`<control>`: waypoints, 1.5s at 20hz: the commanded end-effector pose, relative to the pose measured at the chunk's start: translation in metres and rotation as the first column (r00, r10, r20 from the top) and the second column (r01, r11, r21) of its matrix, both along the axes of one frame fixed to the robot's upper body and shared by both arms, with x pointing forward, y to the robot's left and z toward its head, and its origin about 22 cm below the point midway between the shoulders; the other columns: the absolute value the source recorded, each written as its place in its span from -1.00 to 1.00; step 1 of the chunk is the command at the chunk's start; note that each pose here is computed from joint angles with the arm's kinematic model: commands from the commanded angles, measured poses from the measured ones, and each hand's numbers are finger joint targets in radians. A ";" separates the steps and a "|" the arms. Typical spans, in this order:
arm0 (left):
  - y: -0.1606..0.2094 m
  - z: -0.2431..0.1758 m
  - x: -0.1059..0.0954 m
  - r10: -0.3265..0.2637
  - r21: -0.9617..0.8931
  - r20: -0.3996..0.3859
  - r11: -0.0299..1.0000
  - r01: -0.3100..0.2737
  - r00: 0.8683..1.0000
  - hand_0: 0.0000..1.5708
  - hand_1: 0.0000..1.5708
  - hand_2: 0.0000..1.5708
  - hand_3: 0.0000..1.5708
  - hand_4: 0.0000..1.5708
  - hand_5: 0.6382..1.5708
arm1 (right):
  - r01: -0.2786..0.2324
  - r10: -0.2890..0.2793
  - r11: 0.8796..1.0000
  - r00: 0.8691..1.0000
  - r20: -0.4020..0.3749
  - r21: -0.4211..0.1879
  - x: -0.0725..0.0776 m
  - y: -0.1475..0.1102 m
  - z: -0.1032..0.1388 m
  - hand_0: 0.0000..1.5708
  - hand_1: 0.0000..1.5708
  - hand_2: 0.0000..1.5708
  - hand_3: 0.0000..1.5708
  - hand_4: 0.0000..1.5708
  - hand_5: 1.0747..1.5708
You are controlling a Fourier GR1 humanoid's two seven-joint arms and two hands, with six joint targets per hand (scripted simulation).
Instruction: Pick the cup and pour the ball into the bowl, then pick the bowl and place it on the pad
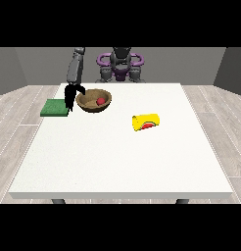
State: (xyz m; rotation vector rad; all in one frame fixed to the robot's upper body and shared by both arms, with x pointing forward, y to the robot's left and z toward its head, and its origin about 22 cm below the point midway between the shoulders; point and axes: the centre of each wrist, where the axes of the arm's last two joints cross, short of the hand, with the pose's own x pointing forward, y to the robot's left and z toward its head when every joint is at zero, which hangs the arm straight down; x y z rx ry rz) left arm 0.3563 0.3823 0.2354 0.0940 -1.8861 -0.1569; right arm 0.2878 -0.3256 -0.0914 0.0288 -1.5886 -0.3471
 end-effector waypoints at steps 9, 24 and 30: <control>0.012 0.012 -0.013 -0.013 -0.007 0.024 1.000 0.013 1.000 -1.00 -1.00 -1.00 -1.00 0.30 0.93 | 0.026 -0.026 1.000 0.999 -0.041 0.008 0.029 0.035 0.003 -1.00 -1.00 -1.00 -1.00 -0.39 0.90; 0.030 0.030 -0.016 -0.032 -0.014 0.043 0.999 0.033 0.999 -1.00 -1.00 -1.00 -1.00 0.49 0.91 | 0.198 -0.314 0.904 0.909 -0.275 -0.378 -0.018 -0.043 0.004 1.00 1.00 1.00 0.58 0.28 0.90; 0.058 0.017 -0.022 0.033 -0.042 0.008 0.999 -0.033 0.999 -1.00 -1.00 -1.00 -1.00 0.52 0.92 | 0.187 -0.338 0.880 0.893 -0.296 -0.437 0.004 -0.079 0.060 1.00 1.00 1.00 0.33 0.31 0.94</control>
